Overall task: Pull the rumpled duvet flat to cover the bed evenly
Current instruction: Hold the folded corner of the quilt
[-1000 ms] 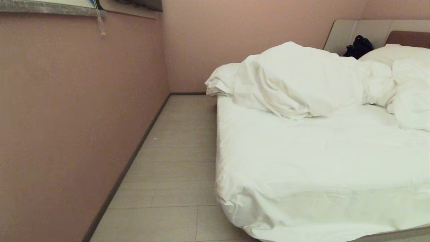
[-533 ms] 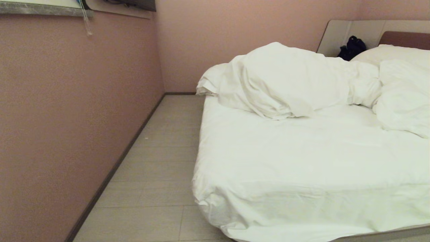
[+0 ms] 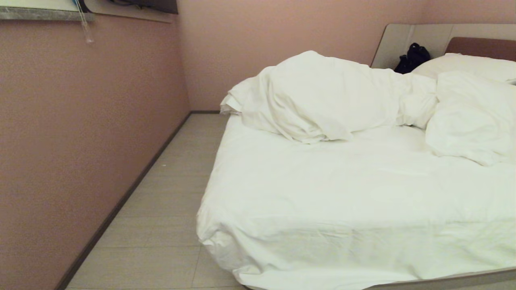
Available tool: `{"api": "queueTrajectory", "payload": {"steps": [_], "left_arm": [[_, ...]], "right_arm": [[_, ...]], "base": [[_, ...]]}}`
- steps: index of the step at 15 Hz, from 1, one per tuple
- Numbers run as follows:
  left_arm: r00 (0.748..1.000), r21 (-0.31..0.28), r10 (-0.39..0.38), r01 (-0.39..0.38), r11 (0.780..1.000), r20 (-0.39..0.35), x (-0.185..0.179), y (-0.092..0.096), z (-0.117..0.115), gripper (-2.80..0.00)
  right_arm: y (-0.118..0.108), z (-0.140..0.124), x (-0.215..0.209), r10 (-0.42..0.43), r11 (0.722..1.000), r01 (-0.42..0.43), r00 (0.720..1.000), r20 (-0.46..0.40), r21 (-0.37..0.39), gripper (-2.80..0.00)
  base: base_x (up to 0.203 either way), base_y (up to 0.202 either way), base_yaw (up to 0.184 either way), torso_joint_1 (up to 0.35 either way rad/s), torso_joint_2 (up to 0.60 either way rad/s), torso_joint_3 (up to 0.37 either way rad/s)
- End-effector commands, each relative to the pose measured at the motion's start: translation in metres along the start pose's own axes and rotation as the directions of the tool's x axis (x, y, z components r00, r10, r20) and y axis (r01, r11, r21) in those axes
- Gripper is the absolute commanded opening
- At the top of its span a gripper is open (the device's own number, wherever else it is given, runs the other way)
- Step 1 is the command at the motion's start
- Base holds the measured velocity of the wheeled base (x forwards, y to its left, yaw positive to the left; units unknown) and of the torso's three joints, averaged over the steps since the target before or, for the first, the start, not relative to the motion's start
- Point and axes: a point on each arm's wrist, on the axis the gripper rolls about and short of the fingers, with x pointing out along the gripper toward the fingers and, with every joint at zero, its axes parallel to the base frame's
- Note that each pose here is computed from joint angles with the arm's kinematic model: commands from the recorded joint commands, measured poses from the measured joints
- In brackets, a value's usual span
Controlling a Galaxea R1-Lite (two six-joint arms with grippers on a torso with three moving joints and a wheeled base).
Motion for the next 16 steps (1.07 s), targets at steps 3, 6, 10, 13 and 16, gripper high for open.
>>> {"api": "queueTrajectory", "payload": {"steps": [3,6,10,13,16], "left_arm": [[1.0,-0.001,0.001,-0.001,1.0,0.0,0.0001,0.0,0.0001,-2.8],[1.0,-0.001,0.001,-0.001,1.0,0.0,0.0001,0.0,0.0001,-2.8],[1.0,-0.001,0.001,-0.001,1.0,-0.002,0.0001,0.0,-0.0001,-2.8],[1.0,-0.001,0.001,-0.001,1.0,0.0,0.0001,0.0,0.0001,-2.8],[1.0,-0.001,0.001,-0.001,1.0,0.0,0.0001,0.0,0.0001,-2.8]], "right_arm": [[0.0,0.0,0.0,0.0,1.0,0.0,1.0,0.001,0.0,-2.8],[0.0,0.0,0.0,0.0,1.0,0.0,1.0,0.001,0.0,-2.8],[0.0,0.0,0.0,0.0,1.0,0.0,1.0,0.001,0.0,-2.8],[0.0,0.0,0.0,0.0,1.0,0.0,1.0,0.001,0.0,-2.8],[0.0,0.0,0.0,0.0,1.0,0.0,1.0,0.001,0.0,-2.8]], "base": [[0.0,-0.189,0.001,0.006,0.0,0.002],[0.0,-0.191,0.001,0.005,0.0,0.004],[0.0,-0.193,0.0,0.004,0.0,0.003],[0.0,-0.194,-0.001,0.002,0.0,0.004],[0.0,-0.191,0.0,0.005,0.0,0.007]]}}
